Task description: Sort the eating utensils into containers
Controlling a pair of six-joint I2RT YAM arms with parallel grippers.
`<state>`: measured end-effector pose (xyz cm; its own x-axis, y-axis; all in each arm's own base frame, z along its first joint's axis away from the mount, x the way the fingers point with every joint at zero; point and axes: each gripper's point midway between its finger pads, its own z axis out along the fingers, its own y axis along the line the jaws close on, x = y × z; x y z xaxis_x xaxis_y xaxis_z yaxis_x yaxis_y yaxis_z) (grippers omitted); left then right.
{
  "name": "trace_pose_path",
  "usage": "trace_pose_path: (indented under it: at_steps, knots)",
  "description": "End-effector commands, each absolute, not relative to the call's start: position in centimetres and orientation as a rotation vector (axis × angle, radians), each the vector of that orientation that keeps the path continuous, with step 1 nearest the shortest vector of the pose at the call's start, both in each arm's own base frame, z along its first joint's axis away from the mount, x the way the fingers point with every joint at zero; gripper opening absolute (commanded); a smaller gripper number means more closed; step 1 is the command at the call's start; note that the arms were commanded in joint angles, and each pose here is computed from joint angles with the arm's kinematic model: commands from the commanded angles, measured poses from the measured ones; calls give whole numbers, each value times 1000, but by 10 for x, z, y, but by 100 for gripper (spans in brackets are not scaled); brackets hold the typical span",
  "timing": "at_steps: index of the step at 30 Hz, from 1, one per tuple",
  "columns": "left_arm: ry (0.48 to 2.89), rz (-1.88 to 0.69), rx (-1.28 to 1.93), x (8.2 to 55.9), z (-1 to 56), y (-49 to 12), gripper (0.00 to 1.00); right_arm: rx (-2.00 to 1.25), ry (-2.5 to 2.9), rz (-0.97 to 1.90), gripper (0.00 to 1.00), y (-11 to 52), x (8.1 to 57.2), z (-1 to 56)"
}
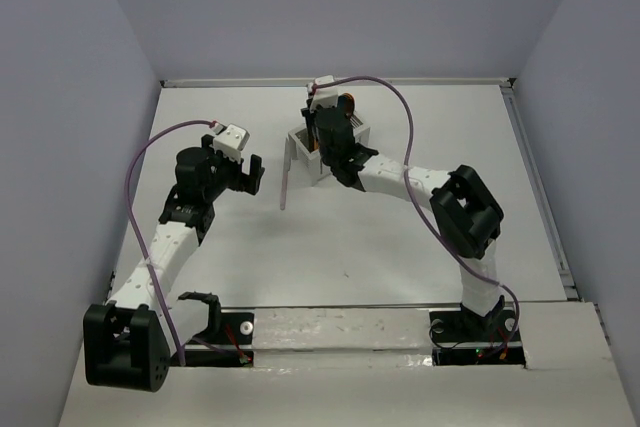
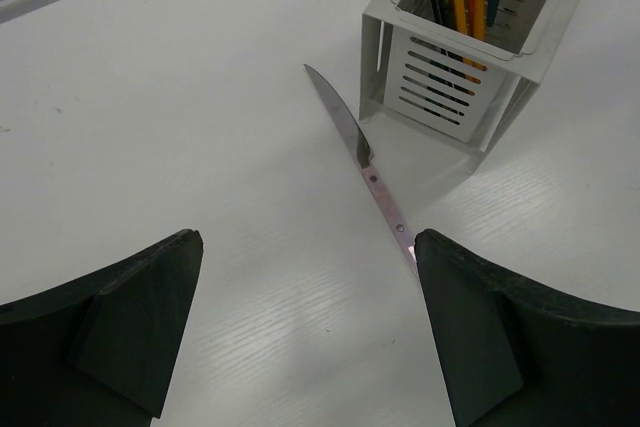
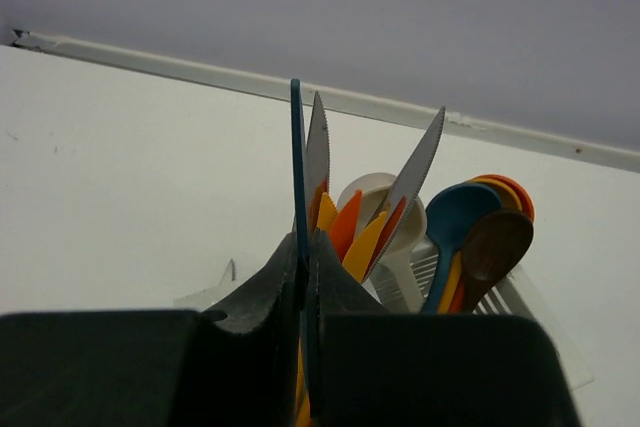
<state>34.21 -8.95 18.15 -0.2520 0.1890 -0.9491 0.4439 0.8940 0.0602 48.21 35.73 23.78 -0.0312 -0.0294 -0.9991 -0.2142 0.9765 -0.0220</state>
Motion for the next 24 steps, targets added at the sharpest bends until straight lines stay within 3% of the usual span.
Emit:
trace_pose_path:
  at_steps: [1,3,6,8,14,21,24]
  knots:
    - [1758,-227,474,346,200,-86,99,-178,1632,186,9,365,479,228]
    - [1759,-227,474,346,200,-85,99,-192,1646,186,32,365,477,228]
    - [1763,-233,476,346,199,-86,99,-197,1647,189,53,361,472,243]
    - [1766,-239,478,346,198,-87,99,-179,1630,190,59,353,467,261]
    - [1777,-260,480,347,198,-90,99,-302,1540,161,61,380,422,301]
    - [1743,-114,317,356,215,-51,99,-504,1857,226,67,458,357,209]
    - [1736,-86,254,356,220,-33,99,-521,1993,195,67,466,354,157]
